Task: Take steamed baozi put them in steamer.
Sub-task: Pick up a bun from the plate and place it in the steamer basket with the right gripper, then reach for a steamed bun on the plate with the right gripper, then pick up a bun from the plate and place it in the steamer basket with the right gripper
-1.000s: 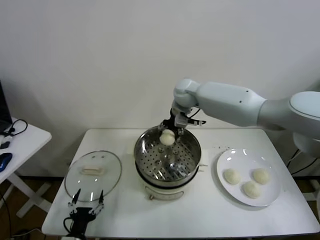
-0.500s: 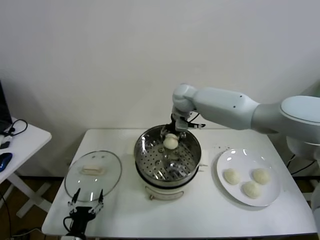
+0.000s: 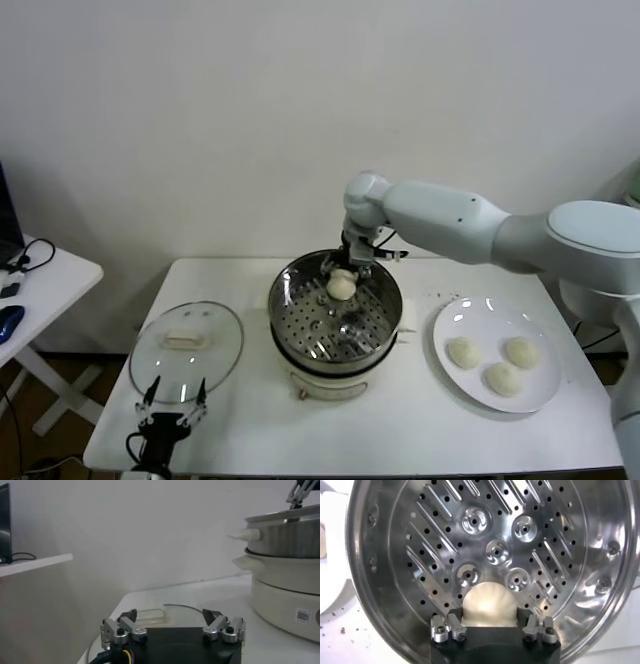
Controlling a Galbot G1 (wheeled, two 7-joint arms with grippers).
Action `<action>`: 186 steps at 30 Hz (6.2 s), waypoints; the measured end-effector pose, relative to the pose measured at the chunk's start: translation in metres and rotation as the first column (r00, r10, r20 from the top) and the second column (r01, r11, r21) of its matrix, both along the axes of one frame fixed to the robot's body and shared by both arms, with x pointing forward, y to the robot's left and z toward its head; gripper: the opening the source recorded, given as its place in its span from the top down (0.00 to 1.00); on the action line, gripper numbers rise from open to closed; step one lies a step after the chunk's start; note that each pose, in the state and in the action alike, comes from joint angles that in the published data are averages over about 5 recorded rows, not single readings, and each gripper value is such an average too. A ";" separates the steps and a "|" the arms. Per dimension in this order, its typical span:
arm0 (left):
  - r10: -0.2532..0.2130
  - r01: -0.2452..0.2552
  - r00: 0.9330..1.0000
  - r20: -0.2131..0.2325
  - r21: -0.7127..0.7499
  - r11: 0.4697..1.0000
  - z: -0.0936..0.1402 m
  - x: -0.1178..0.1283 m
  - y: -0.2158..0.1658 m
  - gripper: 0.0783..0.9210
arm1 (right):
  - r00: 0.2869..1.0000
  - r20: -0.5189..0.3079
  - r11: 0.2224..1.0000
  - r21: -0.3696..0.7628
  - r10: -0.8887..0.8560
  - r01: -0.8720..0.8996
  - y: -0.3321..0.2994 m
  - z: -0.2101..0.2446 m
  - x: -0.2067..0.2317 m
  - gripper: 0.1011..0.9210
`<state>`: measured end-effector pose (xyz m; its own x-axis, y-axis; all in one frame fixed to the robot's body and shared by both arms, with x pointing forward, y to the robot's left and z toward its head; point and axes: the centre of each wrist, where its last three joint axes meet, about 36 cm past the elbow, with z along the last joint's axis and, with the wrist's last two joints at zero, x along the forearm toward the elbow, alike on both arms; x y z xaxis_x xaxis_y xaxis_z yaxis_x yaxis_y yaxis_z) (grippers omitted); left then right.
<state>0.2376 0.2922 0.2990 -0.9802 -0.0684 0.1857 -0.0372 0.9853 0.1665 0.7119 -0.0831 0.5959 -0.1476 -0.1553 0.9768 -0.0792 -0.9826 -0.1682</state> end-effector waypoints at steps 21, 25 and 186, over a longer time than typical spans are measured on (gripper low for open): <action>-0.013 0.013 1.000 0.006 0.002 1.000 0.002 0.002 -0.003 0.12 | 0.922 -0.146 0.928 0.052 -0.359 0.370 -0.095 0.068 -0.025 0.12; -0.018 0.018 1.000 0.006 0.000 1.000 0.001 0.002 -0.004 0.12 | 0.836 -0.186 0.849 0.022 -0.516 0.528 -0.137 0.074 -0.036 0.12; -0.022 0.022 0.999 0.029 0.023 1.000 0.005 0.006 0.000 0.12 | 0.487 -0.256 0.465 0.145 -0.835 0.873 0.050 0.005 -0.083 0.30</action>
<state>0.2432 0.2917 0.3044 -0.9865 -0.0505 0.1559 -0.0206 0.9820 0.1877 0.6293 -0.0336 0.6004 -0.2096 -0.2361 0.9489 -0.8965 -0.3411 -0.2829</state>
